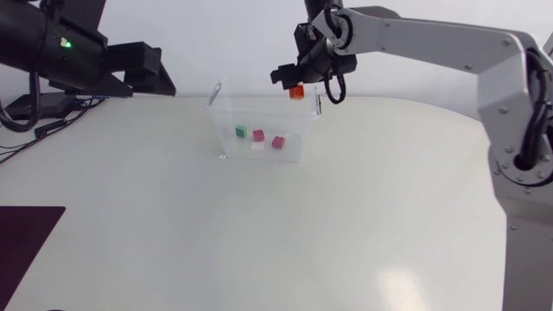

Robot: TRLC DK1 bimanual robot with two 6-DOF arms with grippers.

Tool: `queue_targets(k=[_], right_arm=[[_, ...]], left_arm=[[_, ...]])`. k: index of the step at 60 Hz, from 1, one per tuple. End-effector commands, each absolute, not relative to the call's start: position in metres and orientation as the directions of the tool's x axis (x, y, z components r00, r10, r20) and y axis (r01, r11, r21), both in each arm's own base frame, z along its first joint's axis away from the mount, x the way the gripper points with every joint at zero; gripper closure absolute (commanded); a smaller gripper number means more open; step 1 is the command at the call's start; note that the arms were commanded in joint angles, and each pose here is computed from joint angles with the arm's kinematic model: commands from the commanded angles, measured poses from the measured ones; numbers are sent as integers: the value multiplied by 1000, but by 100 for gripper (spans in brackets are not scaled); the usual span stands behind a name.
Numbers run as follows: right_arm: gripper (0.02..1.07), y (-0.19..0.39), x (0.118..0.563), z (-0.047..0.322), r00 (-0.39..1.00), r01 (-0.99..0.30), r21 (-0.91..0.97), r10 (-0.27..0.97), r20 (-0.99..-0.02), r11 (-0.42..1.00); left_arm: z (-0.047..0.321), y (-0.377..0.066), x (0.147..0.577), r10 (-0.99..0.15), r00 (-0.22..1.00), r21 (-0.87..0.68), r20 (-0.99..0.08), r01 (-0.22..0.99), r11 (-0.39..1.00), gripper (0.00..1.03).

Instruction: Place the duplo bricks in the container

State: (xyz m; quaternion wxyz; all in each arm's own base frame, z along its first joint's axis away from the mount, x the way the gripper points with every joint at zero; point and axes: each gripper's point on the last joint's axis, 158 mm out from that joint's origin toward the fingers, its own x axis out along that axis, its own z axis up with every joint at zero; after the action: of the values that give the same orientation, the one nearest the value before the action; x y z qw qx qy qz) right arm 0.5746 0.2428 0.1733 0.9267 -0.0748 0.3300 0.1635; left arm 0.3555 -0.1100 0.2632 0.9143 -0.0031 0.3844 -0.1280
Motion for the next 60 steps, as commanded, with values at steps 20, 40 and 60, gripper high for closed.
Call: queue_targets(k=[20,40,60], right_arm=[[6,205,534,221,800,-314,-63,228,-555,947],[6,126,469,234,866,-202,-121,120,-485,972],[6,60,409,230,919,-76,-190,-5,-395,979]], left_arm=[[279,-77,326,-159,805,-11,-572,186,982,4],[269,-49,306,-85,889,62,-450,127,990,4],[249,-19,294,8,930,138,-368,46,989,4]])
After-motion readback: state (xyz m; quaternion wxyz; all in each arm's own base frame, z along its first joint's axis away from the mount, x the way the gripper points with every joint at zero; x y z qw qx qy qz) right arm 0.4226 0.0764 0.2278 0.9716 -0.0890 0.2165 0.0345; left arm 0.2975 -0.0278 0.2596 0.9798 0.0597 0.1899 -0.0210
